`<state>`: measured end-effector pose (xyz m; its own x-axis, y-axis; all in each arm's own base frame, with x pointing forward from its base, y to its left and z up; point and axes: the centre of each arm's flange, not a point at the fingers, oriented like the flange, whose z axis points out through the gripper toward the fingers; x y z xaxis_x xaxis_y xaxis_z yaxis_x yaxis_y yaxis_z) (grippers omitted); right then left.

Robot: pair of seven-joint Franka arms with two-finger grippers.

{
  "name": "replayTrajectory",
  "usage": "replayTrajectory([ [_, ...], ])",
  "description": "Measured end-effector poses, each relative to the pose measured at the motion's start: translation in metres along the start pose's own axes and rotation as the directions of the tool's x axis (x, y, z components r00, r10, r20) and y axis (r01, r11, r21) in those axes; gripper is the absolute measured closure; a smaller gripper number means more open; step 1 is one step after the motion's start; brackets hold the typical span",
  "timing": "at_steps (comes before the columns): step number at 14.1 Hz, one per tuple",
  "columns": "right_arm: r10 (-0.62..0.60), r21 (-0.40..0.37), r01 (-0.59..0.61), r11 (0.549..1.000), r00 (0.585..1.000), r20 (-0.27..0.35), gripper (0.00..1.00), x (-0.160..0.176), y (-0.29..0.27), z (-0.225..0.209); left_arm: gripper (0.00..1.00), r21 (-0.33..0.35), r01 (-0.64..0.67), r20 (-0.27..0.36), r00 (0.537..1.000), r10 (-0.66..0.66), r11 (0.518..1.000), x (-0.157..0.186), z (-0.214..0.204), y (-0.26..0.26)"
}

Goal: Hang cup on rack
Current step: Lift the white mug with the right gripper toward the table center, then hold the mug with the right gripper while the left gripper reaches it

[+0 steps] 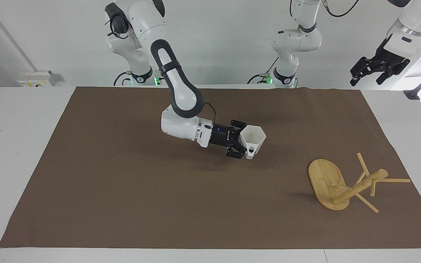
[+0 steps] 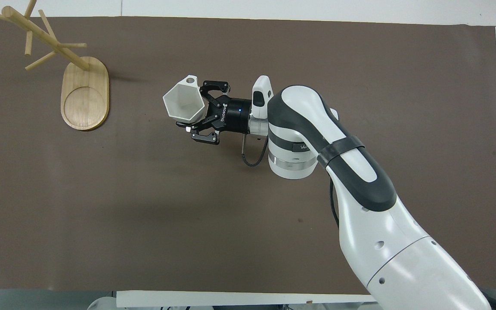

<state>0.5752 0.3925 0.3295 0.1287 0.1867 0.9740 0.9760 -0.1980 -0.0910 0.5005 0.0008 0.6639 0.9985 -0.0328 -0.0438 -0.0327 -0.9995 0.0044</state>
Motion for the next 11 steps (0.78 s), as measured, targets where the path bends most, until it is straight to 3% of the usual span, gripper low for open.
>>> replayTrajectory([
  [9,0.003,-0.007,-0.003,1.0,1.0,0.016,0.22,0.003,-0.008,0.011,0.0,0.0,0.003,0.01,1.0,-0.003,1.0,-0.002,0.001,0.003],
  [11,0.003,-0.006,-0.003,1.0,1.0,0.016,0.22,0.004,-0.008,0.011,0.0,0.002,-0.011,-0.013,1.0,0.011,1.0,0.001,0.004,0.015],
])
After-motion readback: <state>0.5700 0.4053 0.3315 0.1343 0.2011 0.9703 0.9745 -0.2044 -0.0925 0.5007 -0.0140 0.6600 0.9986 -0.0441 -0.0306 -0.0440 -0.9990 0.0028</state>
